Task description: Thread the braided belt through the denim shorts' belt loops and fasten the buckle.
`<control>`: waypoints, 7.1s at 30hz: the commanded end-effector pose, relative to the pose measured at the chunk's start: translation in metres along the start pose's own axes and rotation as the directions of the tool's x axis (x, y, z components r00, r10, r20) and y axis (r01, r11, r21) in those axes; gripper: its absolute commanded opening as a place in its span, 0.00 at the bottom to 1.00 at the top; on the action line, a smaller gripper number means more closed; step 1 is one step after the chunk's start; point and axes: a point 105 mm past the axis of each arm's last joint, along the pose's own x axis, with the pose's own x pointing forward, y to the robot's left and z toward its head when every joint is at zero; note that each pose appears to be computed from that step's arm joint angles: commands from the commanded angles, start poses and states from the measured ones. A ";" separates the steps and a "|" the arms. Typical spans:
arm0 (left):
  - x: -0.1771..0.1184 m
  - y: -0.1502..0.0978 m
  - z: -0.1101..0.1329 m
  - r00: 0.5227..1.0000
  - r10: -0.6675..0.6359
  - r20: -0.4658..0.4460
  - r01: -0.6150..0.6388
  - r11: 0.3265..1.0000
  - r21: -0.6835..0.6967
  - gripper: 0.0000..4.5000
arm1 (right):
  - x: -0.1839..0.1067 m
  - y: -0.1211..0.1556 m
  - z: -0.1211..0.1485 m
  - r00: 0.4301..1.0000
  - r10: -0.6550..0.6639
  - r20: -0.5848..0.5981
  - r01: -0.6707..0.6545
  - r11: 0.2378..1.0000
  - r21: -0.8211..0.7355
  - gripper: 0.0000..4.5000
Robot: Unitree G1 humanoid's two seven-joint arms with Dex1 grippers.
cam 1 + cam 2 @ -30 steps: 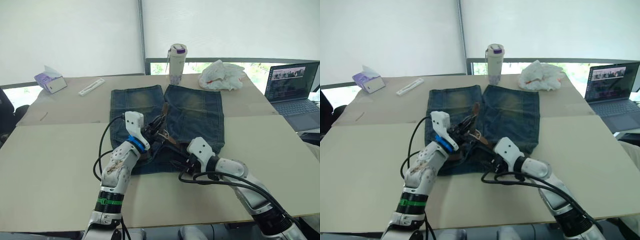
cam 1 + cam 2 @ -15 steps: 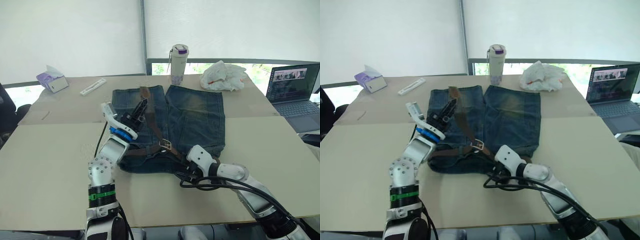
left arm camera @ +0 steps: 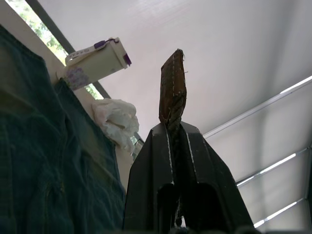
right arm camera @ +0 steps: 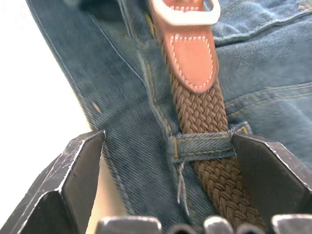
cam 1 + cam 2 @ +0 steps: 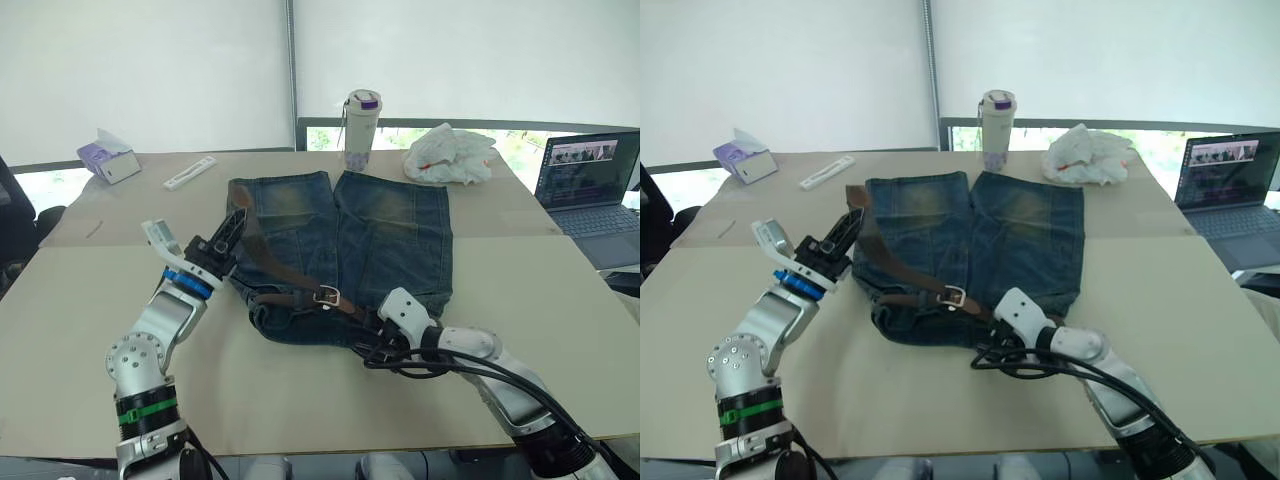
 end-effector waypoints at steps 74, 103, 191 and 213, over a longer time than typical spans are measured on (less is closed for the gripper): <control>-0.054 0.033 0.015 0.987 0.120 -0.105 -0.104 0.984 0.144 0.00 | 0.063 0.003 0.056 0.990 0.063 0.128 -0.045 0.990 -0.136 0.02; -0.051 0.032 0.013 0.986 0.118 -0.116 -0.098 0.982 0.159 0.00 | 0.070 0.002 0.049 0.991 0.095 0.094 -0.080 0.985 -0.150 0.02; 0.065 -0.018 -0.041 0.835 -0.304 -0.458 0.421 0.890 0.177 0.00 | 0.046 0.006 0.057 0.996 0.043 0.081 -0.033 0.992 -0.124 0.02; 0.091 -0.025 -0.074 0.870 -0.274 -0.410 0.421 0.845 0.330 0.00 | -0.032 -0.029 0.109 0.883 -0.265 0.387 0.224 0.963 0.150 0.58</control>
